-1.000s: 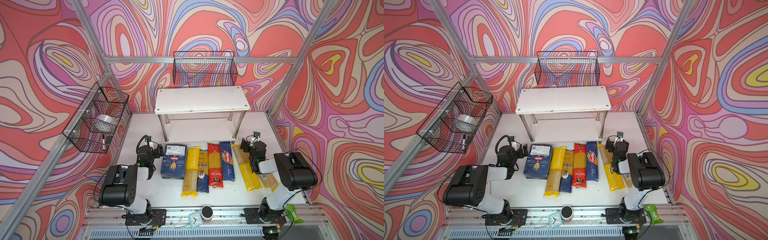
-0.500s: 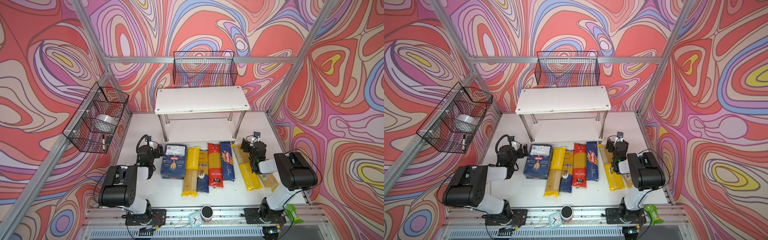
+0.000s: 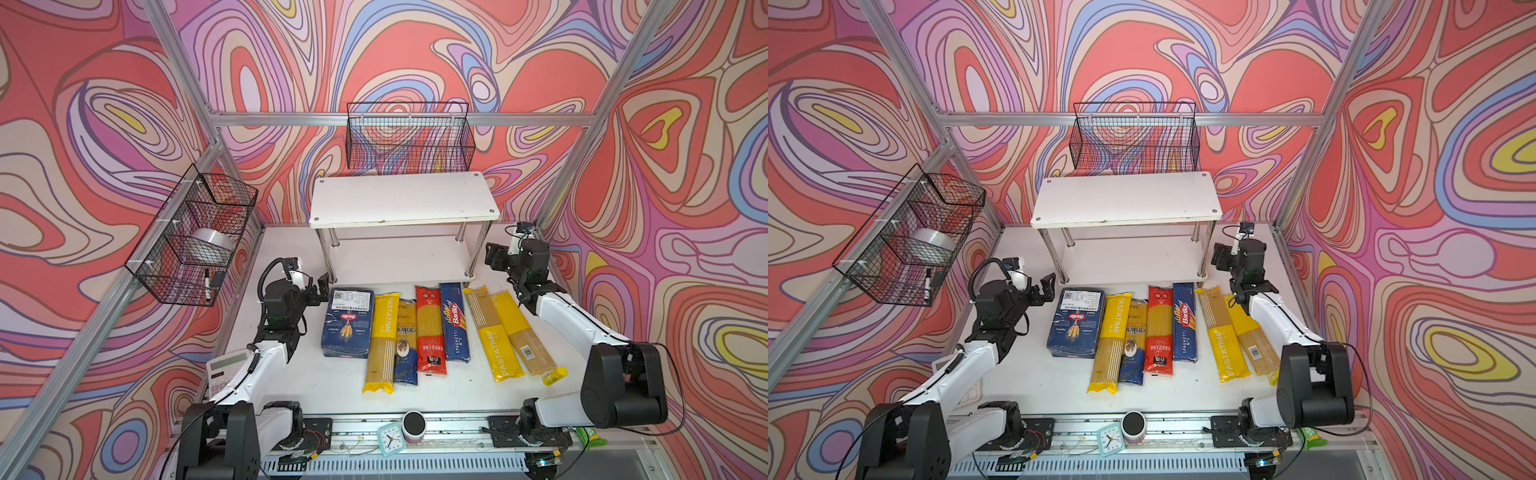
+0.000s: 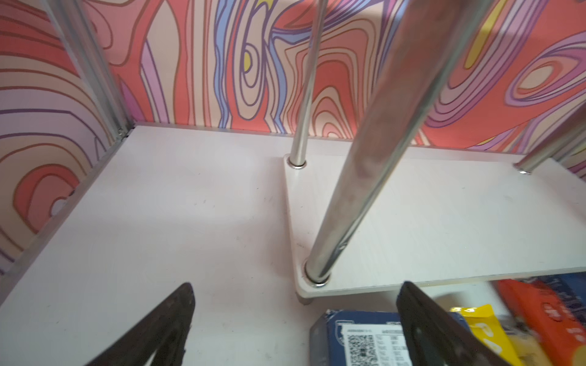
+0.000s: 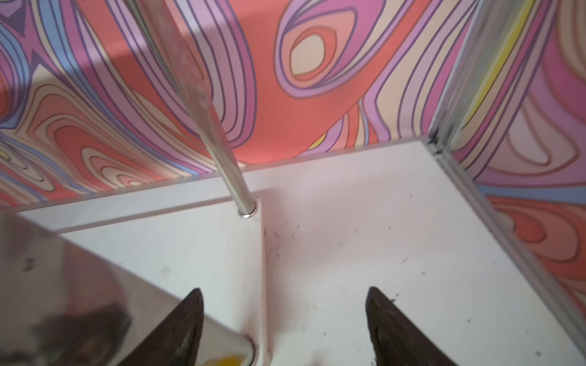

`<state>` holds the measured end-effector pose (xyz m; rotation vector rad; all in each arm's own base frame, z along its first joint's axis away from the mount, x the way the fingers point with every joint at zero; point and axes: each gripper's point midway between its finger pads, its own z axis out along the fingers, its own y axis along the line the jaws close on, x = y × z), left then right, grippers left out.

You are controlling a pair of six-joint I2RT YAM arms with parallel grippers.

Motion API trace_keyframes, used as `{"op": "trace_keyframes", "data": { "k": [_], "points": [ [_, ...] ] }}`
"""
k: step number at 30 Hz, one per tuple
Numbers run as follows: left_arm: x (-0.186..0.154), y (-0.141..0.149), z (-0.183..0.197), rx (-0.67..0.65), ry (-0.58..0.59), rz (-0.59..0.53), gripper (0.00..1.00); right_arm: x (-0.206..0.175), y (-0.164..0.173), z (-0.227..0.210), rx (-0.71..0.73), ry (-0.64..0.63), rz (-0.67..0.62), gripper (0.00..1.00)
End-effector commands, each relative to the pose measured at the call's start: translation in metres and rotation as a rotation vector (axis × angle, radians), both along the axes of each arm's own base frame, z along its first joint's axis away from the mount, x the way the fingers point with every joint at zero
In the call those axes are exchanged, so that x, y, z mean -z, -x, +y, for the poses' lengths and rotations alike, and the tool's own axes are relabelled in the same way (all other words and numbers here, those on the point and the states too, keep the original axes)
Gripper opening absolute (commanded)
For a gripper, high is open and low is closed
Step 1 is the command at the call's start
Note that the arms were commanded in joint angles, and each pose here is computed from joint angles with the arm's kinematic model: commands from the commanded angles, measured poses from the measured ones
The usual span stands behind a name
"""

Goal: Arrange pasta packages on shelves
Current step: Pick up the pasta box from the center of the table.

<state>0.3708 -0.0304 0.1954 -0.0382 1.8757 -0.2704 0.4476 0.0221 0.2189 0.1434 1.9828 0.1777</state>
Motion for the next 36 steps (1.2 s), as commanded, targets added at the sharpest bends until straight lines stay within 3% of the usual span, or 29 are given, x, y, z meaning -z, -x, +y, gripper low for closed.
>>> {"op": "trace_keyframes", "data": {
  "k": [1,5,10,15,21,36],
  "points": [
    [-0.013,0.013,-0.028,0.106,0.134,0.084,1.00,0.049,0.045,0.026,-0.058,-0.090,0.304,0.81],
    [-0.021,0.031,-0.058,0.192,0.090,0.100,1.00,0.049,0.074,0.054,-0.104,-0.046,0.374,0.81],
    [0.002,0.041,-0.065,0.210,0.012,0.120,1.00,0.066,0.112,0.093,-0.177,-0.005,0.498,0.81],
    [0.021,0.041,-0.071,0.266,-0.044,0.134,1.00,0.070,0.142,0.101,-0.154,0.037,0.545,0.81],
    [0.052,0.042,-0.073,0.302,-0.091,0.165,1.00,0.082,0.155,0.091,-0.105,0.041,0.586,0.82],
    [0.041,0.055,-0.075,0.314,-0.059,0.080,1.00,0.113,0.170,0.116,-0.133,0.027,0.632,0.83]
  ]
}}
